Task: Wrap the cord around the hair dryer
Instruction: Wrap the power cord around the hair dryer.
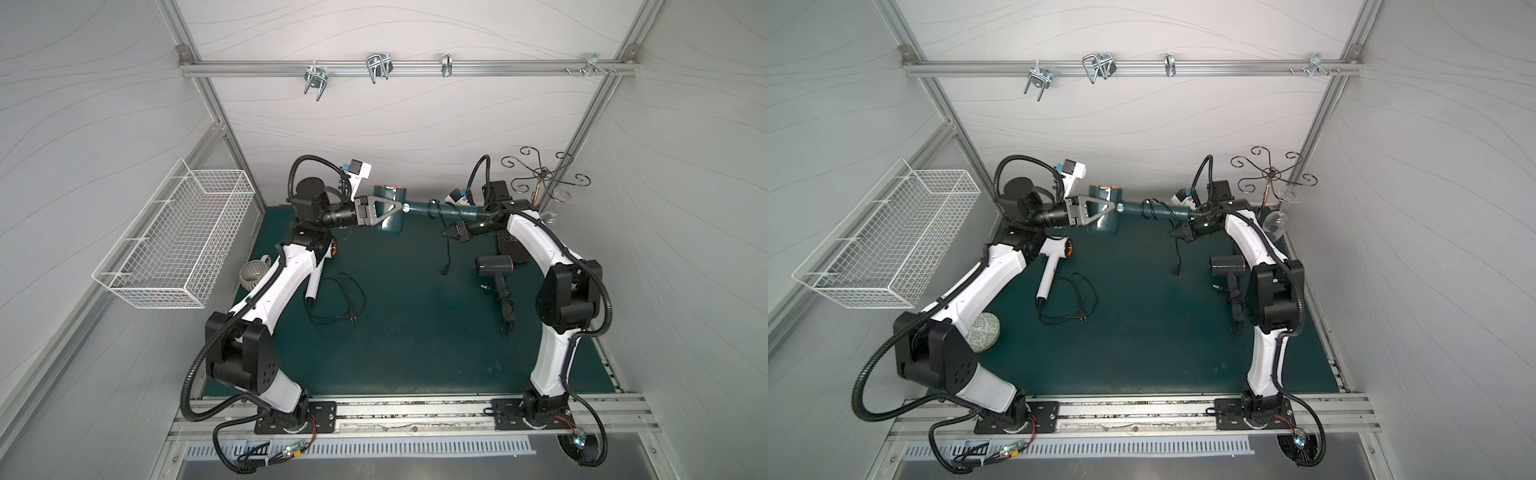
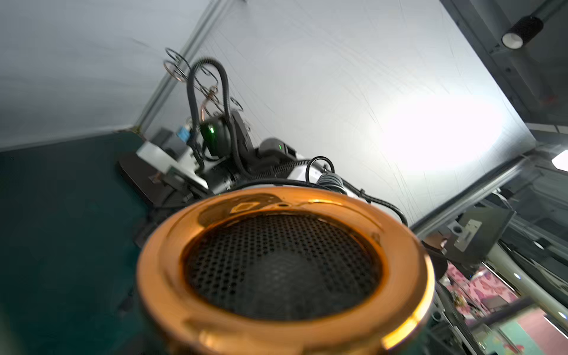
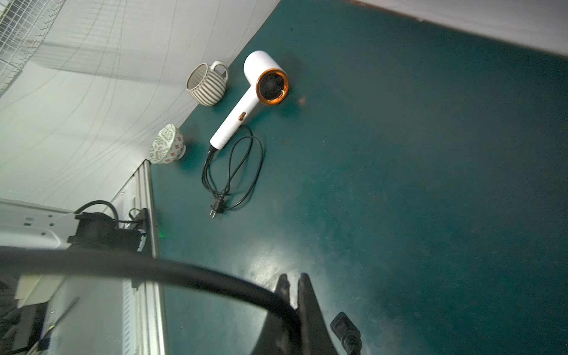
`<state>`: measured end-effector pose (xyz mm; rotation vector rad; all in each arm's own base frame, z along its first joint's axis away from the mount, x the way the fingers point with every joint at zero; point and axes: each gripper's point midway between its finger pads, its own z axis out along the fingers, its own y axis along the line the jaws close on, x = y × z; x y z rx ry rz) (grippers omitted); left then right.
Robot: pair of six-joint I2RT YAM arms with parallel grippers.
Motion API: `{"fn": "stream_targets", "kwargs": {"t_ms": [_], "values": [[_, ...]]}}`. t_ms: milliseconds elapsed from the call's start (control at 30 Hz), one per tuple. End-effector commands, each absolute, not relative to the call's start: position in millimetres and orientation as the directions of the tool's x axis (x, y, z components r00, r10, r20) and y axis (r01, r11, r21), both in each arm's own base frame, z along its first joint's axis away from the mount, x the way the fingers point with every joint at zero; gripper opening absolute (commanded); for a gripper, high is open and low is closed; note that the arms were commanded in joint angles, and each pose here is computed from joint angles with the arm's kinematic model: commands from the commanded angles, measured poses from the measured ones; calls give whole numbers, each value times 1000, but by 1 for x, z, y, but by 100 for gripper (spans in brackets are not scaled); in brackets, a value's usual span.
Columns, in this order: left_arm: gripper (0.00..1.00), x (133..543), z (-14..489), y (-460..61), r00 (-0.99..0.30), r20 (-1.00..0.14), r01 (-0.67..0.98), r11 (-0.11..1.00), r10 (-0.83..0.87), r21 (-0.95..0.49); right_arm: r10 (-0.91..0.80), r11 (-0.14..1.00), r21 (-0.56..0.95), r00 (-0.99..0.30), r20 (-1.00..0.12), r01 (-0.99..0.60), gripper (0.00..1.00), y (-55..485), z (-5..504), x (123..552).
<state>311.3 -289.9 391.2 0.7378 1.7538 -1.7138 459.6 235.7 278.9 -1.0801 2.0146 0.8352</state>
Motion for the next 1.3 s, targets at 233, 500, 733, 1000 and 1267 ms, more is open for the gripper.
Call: {"fn": "stream_targets", "kwargs": {"t_ms": [233, 500, 733, 1000, 1267], "values": [[0, 355, 500, -236, -462, -848, 868, 65, -259, -493, -289, 355, 503, -604, -742, -788, 0, 246, 247, 409], [0, 363, 545, -240, -406, -859, 898, 36, -311, -438, -338, 332, 524, -618, -710, -784, 0, 272, 217, 383], [0, 353, 568, -237, -368, -863, 916, 22, -346, -400, -356, 330, 548, -639, -682, -768, 11, 292, 180, 374], [0, 348, 578, -235, -357, -859, 922, 9, -367, -387, -347, 325, 571, -656, -670, -754, 15, 316, 168, 382], [0, 342, 582, -233, -352, -859, 925, 5, -371, -381, -304, 343, 557, -651, -695, -756, 12, 324, 168, 400]]}}
